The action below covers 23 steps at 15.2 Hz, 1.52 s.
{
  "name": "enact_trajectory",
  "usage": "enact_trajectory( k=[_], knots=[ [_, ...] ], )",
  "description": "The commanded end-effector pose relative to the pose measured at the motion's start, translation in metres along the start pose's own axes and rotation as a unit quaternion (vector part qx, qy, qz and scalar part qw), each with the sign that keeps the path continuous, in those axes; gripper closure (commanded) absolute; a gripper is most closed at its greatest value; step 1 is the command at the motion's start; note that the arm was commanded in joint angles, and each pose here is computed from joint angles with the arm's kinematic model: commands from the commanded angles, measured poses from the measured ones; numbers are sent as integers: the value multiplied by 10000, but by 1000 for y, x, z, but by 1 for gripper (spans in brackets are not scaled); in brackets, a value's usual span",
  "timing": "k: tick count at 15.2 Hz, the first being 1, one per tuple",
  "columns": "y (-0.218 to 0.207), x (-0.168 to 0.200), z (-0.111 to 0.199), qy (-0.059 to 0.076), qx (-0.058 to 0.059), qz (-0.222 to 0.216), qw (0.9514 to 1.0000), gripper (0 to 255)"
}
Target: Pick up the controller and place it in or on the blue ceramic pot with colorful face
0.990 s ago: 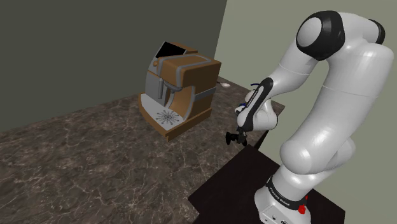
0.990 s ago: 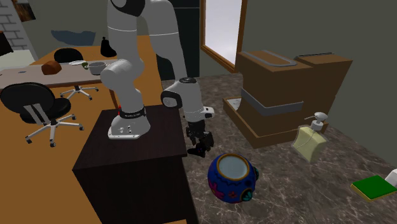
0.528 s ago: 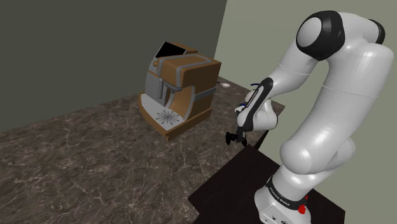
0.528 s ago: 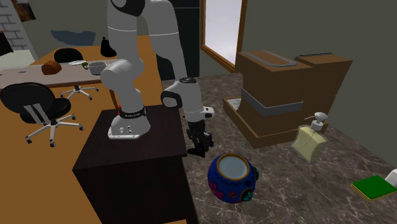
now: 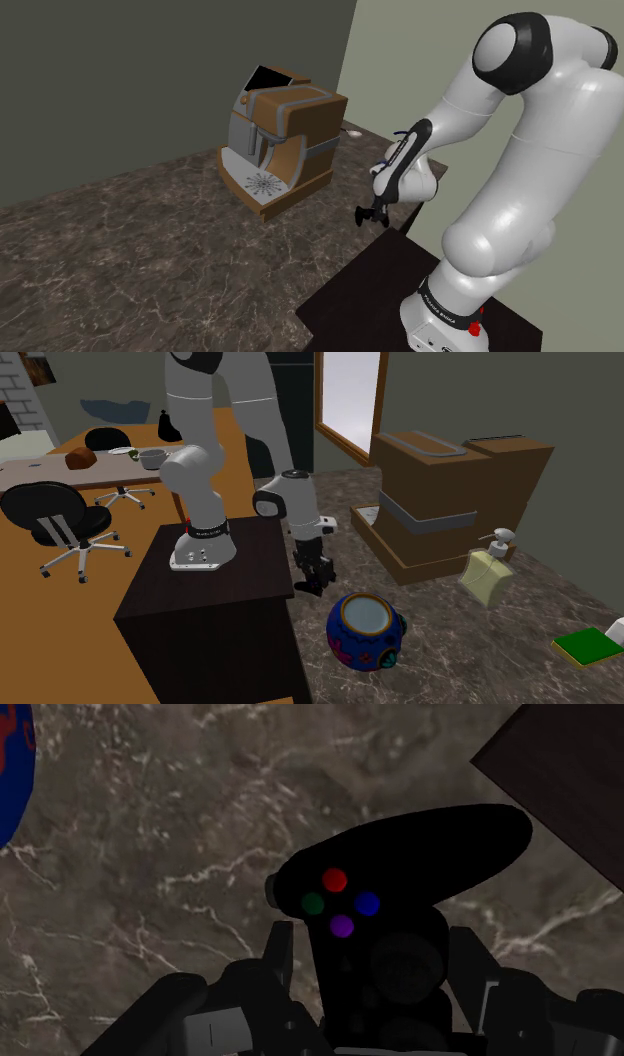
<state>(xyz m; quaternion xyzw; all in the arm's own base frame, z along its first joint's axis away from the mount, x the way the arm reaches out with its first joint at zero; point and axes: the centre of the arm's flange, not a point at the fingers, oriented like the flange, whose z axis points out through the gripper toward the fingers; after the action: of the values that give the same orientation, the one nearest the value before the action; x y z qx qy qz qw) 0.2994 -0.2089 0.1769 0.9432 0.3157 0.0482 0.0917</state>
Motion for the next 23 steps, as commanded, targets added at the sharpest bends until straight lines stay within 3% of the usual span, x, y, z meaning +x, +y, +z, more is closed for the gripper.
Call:
enact_trajectory(
  k=[1,23],
  knots=[
    [2,-1,-10,3,4,1,10000,255],
    [26,3,-124,3,4,1,10000,255]
  ],
)
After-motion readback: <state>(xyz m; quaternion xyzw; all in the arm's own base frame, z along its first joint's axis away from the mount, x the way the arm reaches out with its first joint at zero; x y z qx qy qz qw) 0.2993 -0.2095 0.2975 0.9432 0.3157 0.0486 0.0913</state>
